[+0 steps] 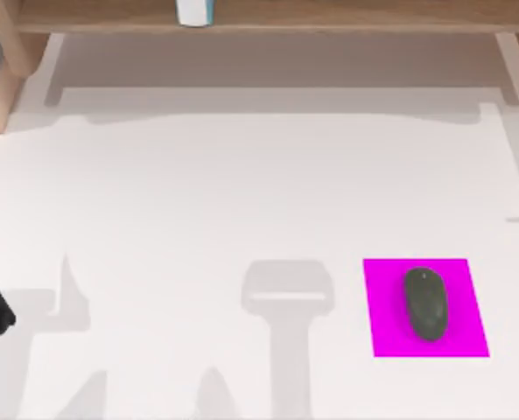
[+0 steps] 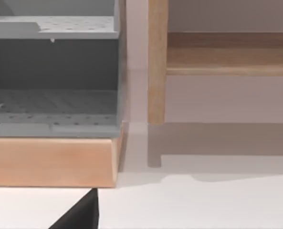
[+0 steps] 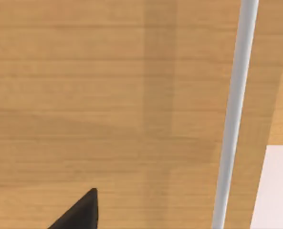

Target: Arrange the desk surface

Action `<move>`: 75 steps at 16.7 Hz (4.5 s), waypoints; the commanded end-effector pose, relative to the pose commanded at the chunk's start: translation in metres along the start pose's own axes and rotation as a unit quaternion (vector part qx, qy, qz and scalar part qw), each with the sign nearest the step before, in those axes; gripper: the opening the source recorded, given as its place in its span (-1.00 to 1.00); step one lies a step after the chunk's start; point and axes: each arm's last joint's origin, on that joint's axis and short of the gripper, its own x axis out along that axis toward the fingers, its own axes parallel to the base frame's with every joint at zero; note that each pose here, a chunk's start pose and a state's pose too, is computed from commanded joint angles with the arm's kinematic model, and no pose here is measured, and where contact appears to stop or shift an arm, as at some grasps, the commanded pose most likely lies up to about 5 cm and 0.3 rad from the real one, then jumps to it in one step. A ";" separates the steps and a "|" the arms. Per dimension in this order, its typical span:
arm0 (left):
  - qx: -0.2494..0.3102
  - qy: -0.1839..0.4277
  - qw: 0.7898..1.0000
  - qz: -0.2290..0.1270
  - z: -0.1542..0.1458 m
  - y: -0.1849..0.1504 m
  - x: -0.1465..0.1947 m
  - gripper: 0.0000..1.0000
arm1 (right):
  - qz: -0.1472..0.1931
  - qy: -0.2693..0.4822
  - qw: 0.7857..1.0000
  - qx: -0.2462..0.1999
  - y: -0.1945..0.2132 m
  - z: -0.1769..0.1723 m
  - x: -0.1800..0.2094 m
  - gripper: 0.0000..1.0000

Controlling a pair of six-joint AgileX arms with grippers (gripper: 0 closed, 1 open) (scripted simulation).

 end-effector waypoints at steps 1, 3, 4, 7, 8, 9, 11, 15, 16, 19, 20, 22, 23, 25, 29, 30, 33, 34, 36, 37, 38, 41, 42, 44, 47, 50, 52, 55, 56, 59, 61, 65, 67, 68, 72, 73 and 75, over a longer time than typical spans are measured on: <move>0.000 0.000 1.000 0.000 0.000 0.000 0.000 1.00 | 0.000 0.000 1.000 0.000 0.000 0.000 0.000 1.00; 0.000 0.000 1.000 0.000 0.000 0.000 0.000 1.00 | 0.000 -0.001 1.000 0.001 0.000 0.001 0.001 1.00; 0.000 0.000 1.000 0.000 0.000 0.000 0.000 1.00 | 0.000 -0.001 1.000 0.000 0.000 0.001 0.004 1.00; 0.000 0.000 1.000 0.000 0.000 0.000 0.000 1.00 | 0.000 0.000 1.000 0.000 0.000 0.000 0.019 1.00; 0.000 0.000 1.000 0.000 0.000 0.000 0.000 1.00 | 0.000 0.000 1.000 0.000 0.000 0.000 0.023 1.00; 0.000 0.000 1.000 0.000 0.000 0.000 0.000 1.00 | 0.000 0.000 1.000 0.000 0.000 0.000 0.025 1.00; 0.000 0.000 1.000 0.000 0.000 0.000 0.000 1.00 | 0.000 0.000 1.000 0.000 0.000 0.000 0.025 1.00; 0.000 0.000 1.000 0.000 0.000 0.000 0.000 1.00 | 0.000 0.000 1.000 0.000 0.000 0.000 0.025 0.55; 0.000 0.000 1.000 0.000 0.000 0.000 0.000 1.00 | 0.000 0.000 1.000 0.000 0.000 0.000 0.025 0.40; 0.000 0.000 1.000 0.000 0.000 0.000 0.000 1.00 | 0.000 0.000 1.000 0.000 0.000 0.000 0.025 -0.06; 0.000 0.000 1.000 0.000 0.000 0.000 0.000 1.00 | 0.000 0.000 1.000 0.000 0.000 0.000 0.025 -0.21; 0.000 0.000 1.000 0.000 0.000 0.000 0.000 1.00 | 0.000 0.000 1.000 0.000 0.000 0.000 0.025 -0.51; 0.000 0.000 1.000 0.000 0.000 0.000 0.000 1.00 | 0.000 0.000 1.000 0.000 0.000 0.000 0.025 -0.66; 0.000 0.000 1.000 0.000 0.000 0.000 0.000 1.00 | 0.000 0.000 1.000 0.000 0.000 0.000 0.025 -0.96; 0.000 0.000 1.000 0.000 0.000 0.000 0.000 1.00 | 0.000 0.000 1.000 0.000 0.000 0.000 0.025 -1.00; 0.000 0.000 1.000 0.000 0.000 0.000 0.000 1.00 | 0.000 0.000 1.000 0.000 0.000 0.000 0.025 -1.00; 0.000 0.000 1.000 0.000 0.000 0.000 0.000 1.00 | 0.000 0.000 1.000 0.000 0.000 0.000 0.025 -1.00; 0.000 0.000 1.000 0.000 0.000 0.000 0.000 1.00 | 0.002 0.001 1.000 0.002 0.001 0.000 0.025 -1.00; 0.000 0.000 1.000 0.000 0.000 0.000 0.000 1.00 | 0.002 0.002 1.000 0.002 0.001 -0.001 0.029 -1.00; 0.000 0.000 1.000 0.000 0.000 0.000 0.000 1.00 | 0.001 0.002 1.000 0.001 0.001 -0.001 0.034 -1.00; 0.000 0.000 1.000 0.000 0.000 0.000 0.000 1.00 | 0.001 0.002 1.000 0.001 0.001 0.000 0.041 -1.00; 0.000 0.000 1.000 0.000 0.000 0.000 0.000 1.00 | 0.001 0.000 1.000 0.001 0.001 0.003 0.067 -1.00; 0.000 0.000 1.000 0.000 0.000 0.000 0.000 1.00 | 0.002 0.000 1.000 0.002 0.001 0.004 0.074 -1.00; 0.000 0.000 1.000 0.000 0.000 0.000 0.000 1.00 | 0.002 0.001 1.000 0.002 0.001 0.006 0.085 -1.00; 0.000 0.000 1.000 0.000 0.000 0.000 0.000 1.00 | 0.002 0.001 1.000 0.002 0.001 0.006 0.088 -1.00; 0.000 0.000 1.000 0.000 0.000 0.000 0.000 1.00 | 0.005 0.004 1.000 0.004 0.002 0.005 0.089 -1.00; 0.000 0.000 1.000 0.000 0.000 0.000 0.000 1.00 | 0.008 0.003 1.000 0.006 0.004 0.006 0.100 -1.00; 0.000 0.000 1.000 0.000 0.000 0.000 0.000 1.00 | 0.010 0.001 1.000 0.007 0.005 0.008 0.125 -1.00; 0.000 0.000 1.000 0.000 0.000 0.000 0.000 1.00 | 0.008 0.001 1.000 0.006 0.004 0.009 0.133 -1.00; 0.000 0.000 1.000 0.000 0.000 0.000 0.000 1.00 | 0.003 0.003 1.000 0.004 0.001 0.011 0.148 -1.00; 0.000 0.000 1.000 0.000 0.000 0.000 0.000 1.00 | 0.003 0.003 1.000 0.004 0.001 0.011 0.149 -1.00; 0.000 0.000 1.000 0.000 0.000 0.000 0.000 1.00 | 0.004 0.003 1.000 0.005 0.000 0.011 0.151 -1.00; 0.000 0.000 1.000 0.000 0.000 0.000 0.000 1.00 | 0.003 0.002 1.000 0.004 0.000 0.012 0.163 -1.00; 0.000 0.000 1.000 0.000 0.000 0.000 0.000 1.00 | 0.002 0.002 1.000 0.004 0.000 0.012 0.171 -1.00; 0.000 0.000 1.000 0.000 0.000 0.000 0.000 1.00 | 0.002 0.003 1.000 0.005 0.000 0.015 0.203 -1.00; 0.000 0.000 1.000 0.000 0.000 0.000 0.000 1.00 | 0.003 0.003 1.000 0.005 0.000 0.016 0.208 -1.00; 0.000 0.000 1.000 0.000 0.000 0.000 0.000 1.00 | 0.004 0.004 1.000 0.005 0.001 0.017 0.210 -1.00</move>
